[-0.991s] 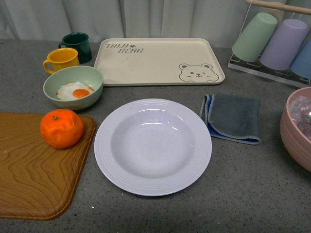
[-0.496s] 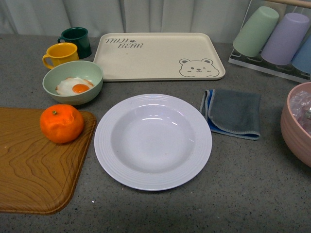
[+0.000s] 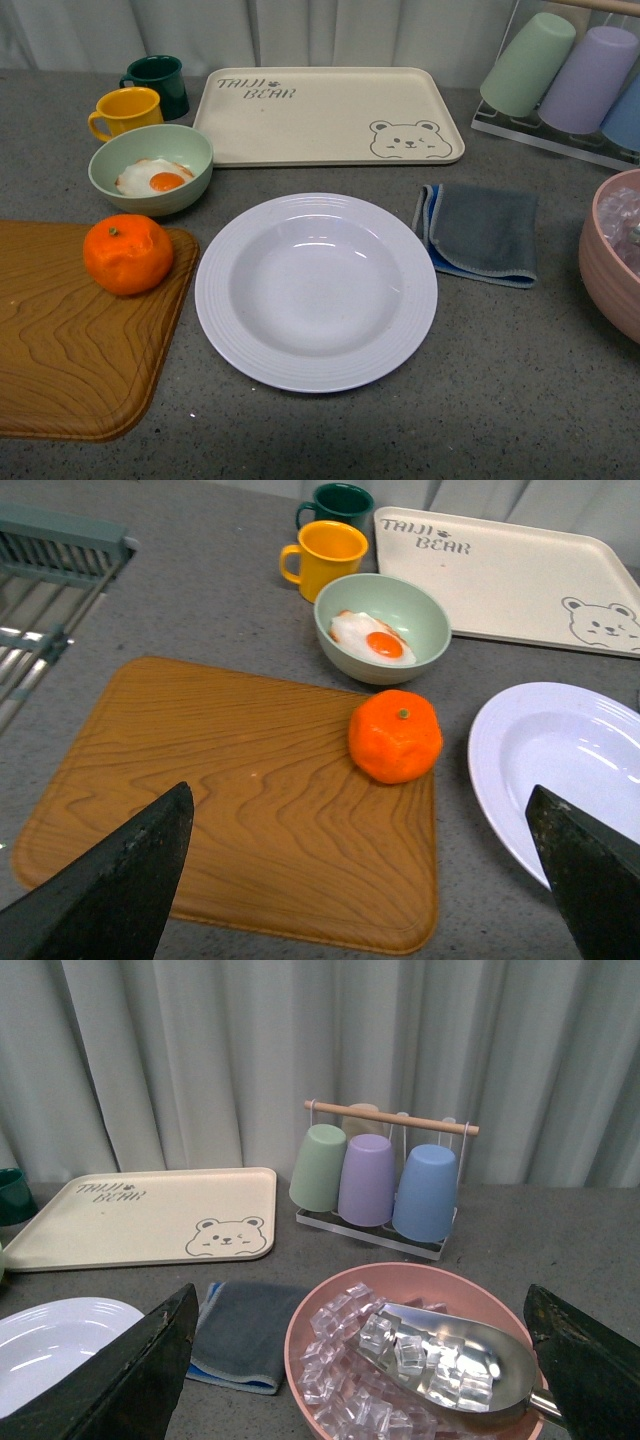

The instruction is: Place orange and plate with both arms

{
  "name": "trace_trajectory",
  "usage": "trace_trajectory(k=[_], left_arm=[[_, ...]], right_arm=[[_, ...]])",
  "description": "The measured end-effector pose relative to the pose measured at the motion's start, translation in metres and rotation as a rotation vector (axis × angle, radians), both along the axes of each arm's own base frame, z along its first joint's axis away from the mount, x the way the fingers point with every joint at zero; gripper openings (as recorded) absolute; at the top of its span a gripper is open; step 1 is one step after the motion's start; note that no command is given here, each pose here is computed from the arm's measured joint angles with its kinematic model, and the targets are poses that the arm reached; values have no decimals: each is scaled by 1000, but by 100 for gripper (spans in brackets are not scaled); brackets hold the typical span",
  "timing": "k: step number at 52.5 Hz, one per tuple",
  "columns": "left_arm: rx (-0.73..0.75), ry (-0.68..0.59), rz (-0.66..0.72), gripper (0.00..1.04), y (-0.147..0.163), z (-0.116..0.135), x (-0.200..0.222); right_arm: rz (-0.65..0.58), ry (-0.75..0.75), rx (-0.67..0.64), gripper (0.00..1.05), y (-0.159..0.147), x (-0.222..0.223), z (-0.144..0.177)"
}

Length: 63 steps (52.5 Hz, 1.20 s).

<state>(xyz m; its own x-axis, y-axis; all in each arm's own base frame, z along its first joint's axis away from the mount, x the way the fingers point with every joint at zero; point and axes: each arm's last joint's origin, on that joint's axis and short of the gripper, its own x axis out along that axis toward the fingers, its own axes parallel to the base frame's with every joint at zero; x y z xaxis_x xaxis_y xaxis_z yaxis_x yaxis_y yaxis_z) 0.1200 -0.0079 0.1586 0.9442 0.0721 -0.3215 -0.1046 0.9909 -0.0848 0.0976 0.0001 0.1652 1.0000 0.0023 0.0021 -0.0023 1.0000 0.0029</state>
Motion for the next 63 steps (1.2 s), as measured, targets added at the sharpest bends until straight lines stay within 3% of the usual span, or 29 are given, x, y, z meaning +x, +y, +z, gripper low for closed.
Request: trace_trajectory(k=[14, 22, 35, 63], left_arm=[[-42, 45, -69, 98, -19, 2, 74], [-24, 200, -88, 98, -29, -23, 118], [13, 318, -123, 98, -37, -51, 163], [-8, 471, -98, 98, -43, -84, 197]], right_arm=[[0, 0, 0, 95, 0, 0, 0], [0, 0, 0, 95, 0, 0, 0], [0, 0, 0, 95, 0, 0, 0], [0, 0, 0, 95, 0, 0, 0]])
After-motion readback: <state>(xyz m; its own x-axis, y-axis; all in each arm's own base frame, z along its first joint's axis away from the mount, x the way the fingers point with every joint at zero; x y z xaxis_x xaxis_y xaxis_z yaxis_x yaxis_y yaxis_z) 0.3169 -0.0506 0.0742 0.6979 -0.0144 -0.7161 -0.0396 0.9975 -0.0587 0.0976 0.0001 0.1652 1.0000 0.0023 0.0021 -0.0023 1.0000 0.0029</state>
